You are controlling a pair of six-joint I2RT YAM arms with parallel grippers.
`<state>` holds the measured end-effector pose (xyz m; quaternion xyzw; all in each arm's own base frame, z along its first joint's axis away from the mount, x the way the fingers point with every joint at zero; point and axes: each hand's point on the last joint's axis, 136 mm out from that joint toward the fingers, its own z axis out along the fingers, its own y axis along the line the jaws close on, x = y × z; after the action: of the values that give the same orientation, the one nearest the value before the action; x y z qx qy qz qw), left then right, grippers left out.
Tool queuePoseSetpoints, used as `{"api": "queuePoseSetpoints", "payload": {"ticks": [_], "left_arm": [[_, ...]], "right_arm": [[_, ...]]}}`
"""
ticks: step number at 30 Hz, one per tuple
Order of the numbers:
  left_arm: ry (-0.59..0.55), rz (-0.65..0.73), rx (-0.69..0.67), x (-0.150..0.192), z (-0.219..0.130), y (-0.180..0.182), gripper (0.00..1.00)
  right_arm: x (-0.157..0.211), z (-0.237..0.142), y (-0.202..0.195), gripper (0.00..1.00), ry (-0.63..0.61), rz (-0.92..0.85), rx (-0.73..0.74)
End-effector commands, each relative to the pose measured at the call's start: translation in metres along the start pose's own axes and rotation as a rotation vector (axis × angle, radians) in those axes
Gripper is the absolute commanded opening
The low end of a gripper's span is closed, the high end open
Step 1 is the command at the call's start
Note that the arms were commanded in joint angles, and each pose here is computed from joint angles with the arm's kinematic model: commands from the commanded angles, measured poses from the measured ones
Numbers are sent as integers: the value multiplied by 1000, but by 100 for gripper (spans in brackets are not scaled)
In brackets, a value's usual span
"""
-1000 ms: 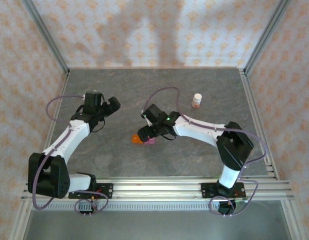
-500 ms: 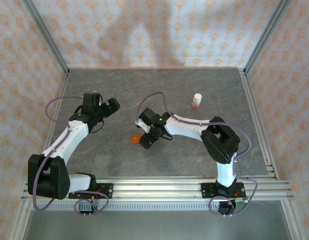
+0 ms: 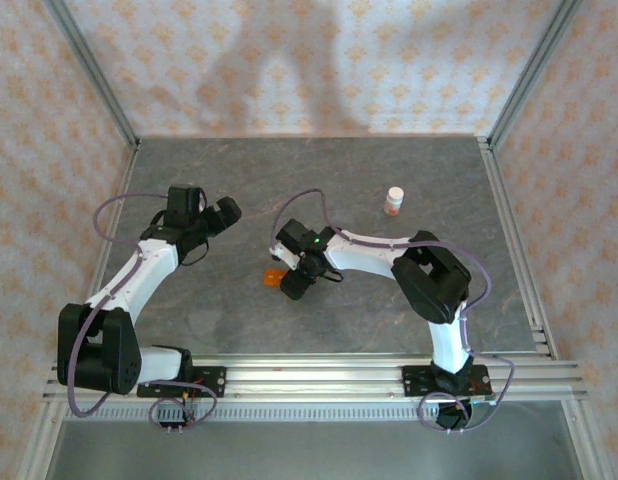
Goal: Sort the pills into containers
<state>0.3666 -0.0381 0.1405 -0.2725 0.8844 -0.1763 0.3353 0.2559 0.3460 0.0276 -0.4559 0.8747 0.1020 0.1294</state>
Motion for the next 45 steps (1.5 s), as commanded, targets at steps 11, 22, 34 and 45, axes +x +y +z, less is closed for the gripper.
{"api": "queuePoseSetpoints", "payload": {"ticks": [11, 22, 34, 45], "left_arm": [[3, -27, 23, -1, 5, 0, 100], [5, -34, 26, 1, 7, 1, 100], [8, -54, 25, 2, 8, 1, 100], [81, -143, -8, 17, 7, 8, 100]], "right_arm": [[-1, 2, -8, 47, -26, 44, 66], [-2, 2, -17, 47, -65, 168, 119], [-17, 0, -29, 55, -109, 203, 182], [-17, -4, -26, 35, -129, 224, 163]]}}
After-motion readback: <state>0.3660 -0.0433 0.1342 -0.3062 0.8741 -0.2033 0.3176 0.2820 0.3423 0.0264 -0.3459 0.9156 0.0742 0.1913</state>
